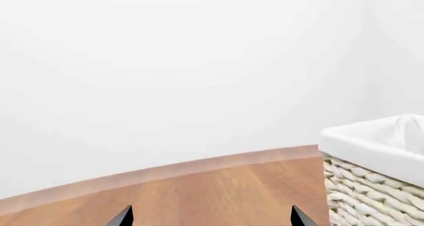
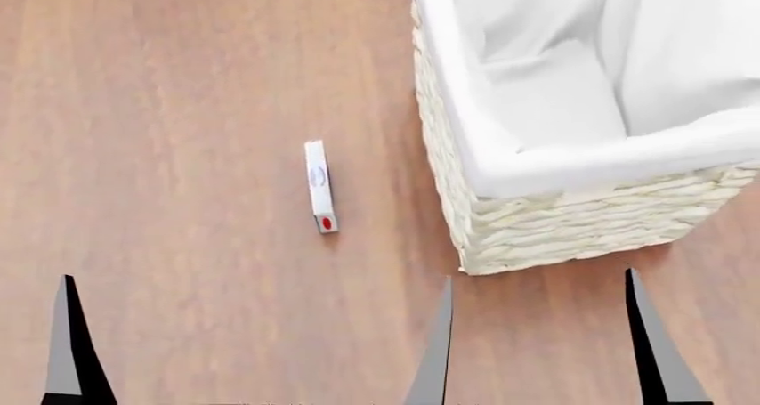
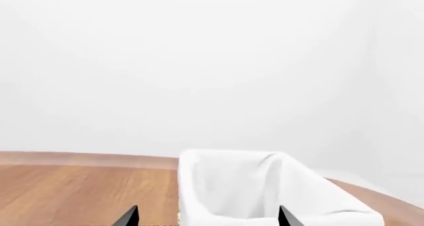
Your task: Pick up the alphabet soup and the cream cheese box, and put them in the basket.
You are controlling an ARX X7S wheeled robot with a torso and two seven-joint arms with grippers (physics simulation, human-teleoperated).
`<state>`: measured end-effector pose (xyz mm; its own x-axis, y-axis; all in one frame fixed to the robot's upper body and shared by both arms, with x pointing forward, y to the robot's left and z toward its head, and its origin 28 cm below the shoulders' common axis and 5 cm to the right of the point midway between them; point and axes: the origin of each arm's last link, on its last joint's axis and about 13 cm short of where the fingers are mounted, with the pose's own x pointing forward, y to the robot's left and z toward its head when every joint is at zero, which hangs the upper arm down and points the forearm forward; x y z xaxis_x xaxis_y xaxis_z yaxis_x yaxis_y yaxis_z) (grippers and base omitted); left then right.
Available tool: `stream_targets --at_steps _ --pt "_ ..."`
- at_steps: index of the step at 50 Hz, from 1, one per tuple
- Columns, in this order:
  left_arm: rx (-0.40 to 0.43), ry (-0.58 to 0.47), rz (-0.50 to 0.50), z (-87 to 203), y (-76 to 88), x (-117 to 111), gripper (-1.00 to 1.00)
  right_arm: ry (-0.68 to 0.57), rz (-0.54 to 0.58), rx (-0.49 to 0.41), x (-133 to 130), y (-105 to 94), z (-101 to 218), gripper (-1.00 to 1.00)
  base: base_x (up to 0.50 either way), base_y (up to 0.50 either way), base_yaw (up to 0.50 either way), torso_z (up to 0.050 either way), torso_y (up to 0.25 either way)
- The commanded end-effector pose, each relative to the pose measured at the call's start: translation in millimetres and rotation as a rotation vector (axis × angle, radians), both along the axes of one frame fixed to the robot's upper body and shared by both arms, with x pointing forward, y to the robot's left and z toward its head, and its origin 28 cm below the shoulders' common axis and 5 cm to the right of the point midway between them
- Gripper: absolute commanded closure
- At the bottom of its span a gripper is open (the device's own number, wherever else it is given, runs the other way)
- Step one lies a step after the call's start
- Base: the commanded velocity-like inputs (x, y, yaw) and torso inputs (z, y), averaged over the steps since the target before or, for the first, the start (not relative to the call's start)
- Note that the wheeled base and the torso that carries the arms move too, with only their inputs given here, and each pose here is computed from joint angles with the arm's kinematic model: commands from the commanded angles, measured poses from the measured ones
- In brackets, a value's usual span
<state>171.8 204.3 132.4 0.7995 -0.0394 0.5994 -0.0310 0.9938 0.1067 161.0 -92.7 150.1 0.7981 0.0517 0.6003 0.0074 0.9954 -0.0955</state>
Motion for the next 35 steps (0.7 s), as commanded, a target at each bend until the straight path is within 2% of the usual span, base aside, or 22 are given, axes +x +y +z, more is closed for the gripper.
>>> stream_targets --at_steps 1,35 --pt "0.001 0.001 -0.002 -0.5 -0.5 0.0 -1.00 0.003 0.001 0.002 -0.3 -0.1 -0.2 -1.00 0.00 0.00 -0.22 0.000 0.000" --pt "-0.007 0.002 0.001 -1.2 0.7 -0.5 -1.00 0.010 0.003 0.006 -0.8 0.8 0.4 -1.00 0.00 0.00 -0.22 0.000 0.000"
